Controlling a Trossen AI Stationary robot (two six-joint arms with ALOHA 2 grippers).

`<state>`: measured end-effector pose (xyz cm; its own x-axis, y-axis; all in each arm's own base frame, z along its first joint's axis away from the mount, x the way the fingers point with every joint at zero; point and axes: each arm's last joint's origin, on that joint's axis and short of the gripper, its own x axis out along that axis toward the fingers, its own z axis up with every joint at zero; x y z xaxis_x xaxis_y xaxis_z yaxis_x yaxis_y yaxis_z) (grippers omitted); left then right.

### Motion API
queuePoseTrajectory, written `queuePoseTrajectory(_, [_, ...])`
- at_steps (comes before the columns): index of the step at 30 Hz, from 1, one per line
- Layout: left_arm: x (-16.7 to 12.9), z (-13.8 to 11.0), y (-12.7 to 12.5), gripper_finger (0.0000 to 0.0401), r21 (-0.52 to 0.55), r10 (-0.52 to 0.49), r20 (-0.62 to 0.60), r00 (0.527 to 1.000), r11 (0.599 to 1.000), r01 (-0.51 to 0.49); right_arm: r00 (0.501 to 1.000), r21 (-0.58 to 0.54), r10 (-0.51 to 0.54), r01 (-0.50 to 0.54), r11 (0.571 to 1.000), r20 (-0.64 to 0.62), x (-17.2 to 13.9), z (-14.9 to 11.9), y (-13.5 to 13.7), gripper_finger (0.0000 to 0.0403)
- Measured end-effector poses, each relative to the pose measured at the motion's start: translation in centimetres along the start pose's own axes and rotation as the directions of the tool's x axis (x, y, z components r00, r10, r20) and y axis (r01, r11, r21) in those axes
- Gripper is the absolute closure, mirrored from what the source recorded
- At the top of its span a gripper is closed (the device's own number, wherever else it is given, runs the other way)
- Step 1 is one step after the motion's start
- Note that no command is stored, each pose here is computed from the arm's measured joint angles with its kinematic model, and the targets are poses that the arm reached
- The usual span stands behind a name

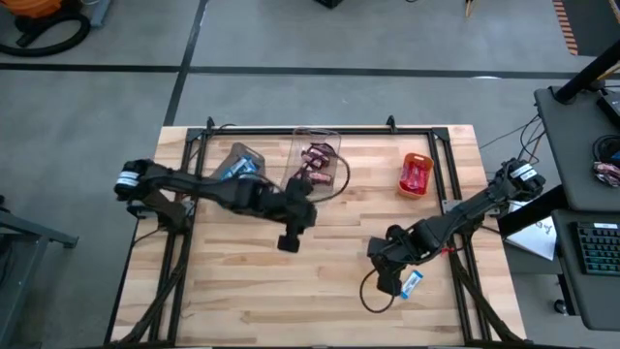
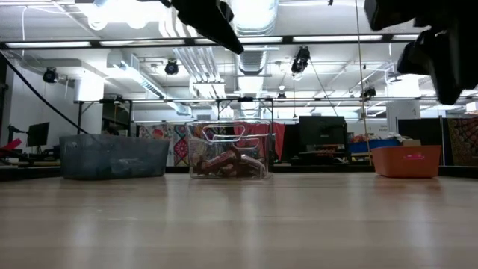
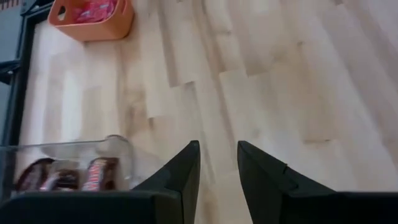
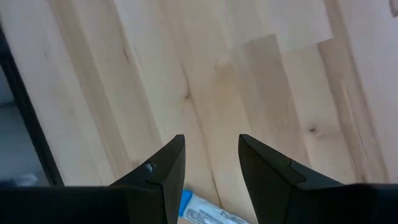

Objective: Sort candy
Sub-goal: Put the blue chocolate into the black bin

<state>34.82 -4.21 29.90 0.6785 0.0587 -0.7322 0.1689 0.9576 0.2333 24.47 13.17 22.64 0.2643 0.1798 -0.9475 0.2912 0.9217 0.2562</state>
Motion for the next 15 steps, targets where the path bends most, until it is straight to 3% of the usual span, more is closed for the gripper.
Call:
queuePoseTrajectory(9, [-0.4,-2.0,-4.0,0.031,-0.084,0.053,0.058,0.997,0.995,-0.048,0.997,-0.288,-0.034,0.014,0.958,-0.066,0.0,-2.3,1.1,0.0262])
queuePoseTrajectory(15, [0.2,-3.1,-5.5,0.031,-0.141,0.046,0.1,0.994,0.99,-0.032,0.992,-0.515,-0.065,0.001,0.857,-0.107,0.3,-4.6,1.9,0.0262])
